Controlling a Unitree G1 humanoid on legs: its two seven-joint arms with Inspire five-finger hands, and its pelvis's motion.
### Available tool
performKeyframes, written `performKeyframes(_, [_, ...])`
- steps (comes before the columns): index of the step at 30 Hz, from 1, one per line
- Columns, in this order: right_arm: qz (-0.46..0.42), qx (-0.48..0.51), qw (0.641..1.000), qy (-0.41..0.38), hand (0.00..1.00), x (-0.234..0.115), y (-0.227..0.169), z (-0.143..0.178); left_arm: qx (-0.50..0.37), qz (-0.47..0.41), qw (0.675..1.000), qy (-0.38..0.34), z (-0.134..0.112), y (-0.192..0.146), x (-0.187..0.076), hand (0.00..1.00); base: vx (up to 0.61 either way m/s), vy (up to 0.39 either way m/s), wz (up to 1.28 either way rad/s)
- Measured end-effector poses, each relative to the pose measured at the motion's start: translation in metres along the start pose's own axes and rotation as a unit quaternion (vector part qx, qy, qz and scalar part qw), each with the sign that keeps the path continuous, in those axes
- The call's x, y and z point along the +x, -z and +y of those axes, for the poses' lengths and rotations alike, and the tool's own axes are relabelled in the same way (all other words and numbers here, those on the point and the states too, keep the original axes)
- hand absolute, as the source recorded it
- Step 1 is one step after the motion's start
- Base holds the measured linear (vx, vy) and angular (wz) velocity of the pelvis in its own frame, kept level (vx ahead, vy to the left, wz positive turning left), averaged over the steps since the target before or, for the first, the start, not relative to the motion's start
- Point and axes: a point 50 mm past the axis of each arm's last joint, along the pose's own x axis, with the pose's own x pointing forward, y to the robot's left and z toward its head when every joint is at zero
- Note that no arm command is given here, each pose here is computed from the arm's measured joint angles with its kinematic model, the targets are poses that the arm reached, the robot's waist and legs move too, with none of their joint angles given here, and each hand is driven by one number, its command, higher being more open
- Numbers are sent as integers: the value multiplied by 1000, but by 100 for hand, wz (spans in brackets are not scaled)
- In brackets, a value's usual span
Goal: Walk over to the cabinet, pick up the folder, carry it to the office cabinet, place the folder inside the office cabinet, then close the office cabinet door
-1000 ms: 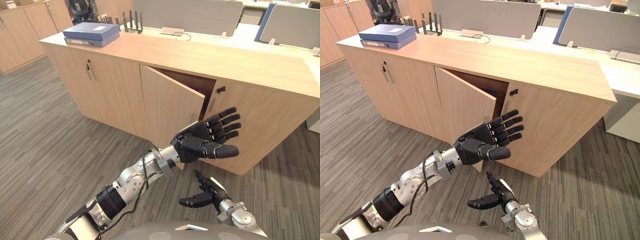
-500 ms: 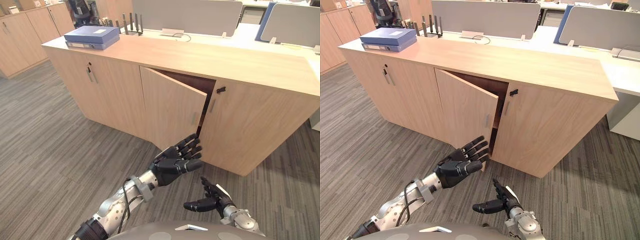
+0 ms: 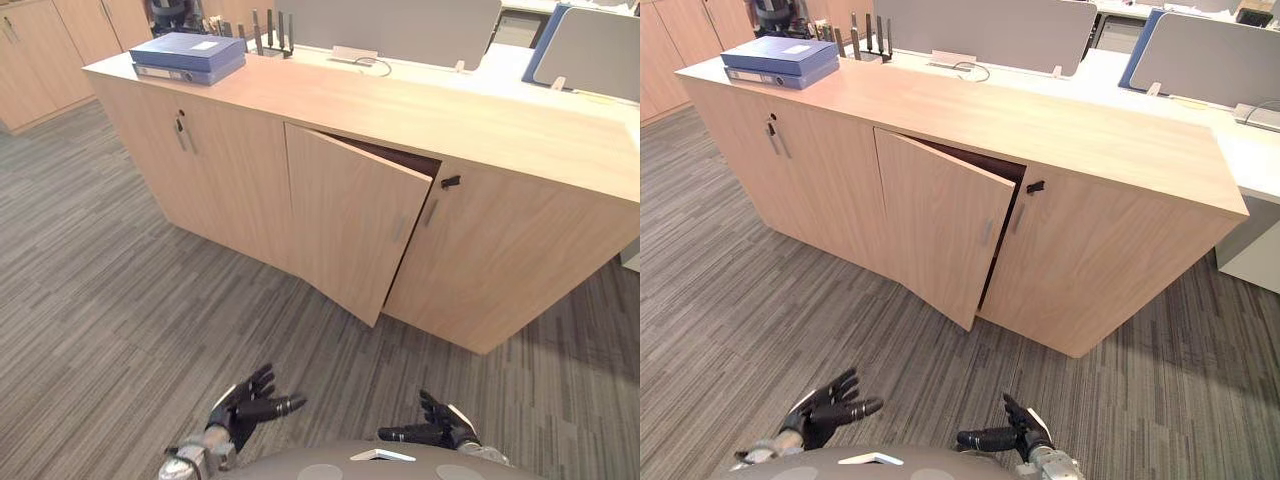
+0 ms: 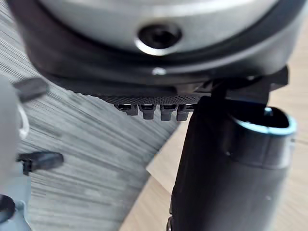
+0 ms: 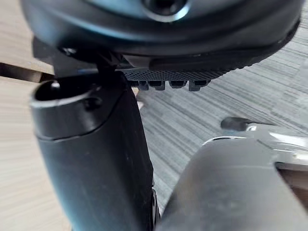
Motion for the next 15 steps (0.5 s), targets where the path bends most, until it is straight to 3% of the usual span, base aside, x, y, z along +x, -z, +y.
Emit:
performKeyframes(6, [50, 74, 995, 38, 100, 4, 21, 7, -59, 98, 979, -166, 28, 55, -14, 100, -7, -7, 9])
performKeyframes(15, [79, 142, 984, 74, 100, 4, 34, 7, -78, 110, 970, -204, 19, 70, -17, 100, -22, 2, 13])
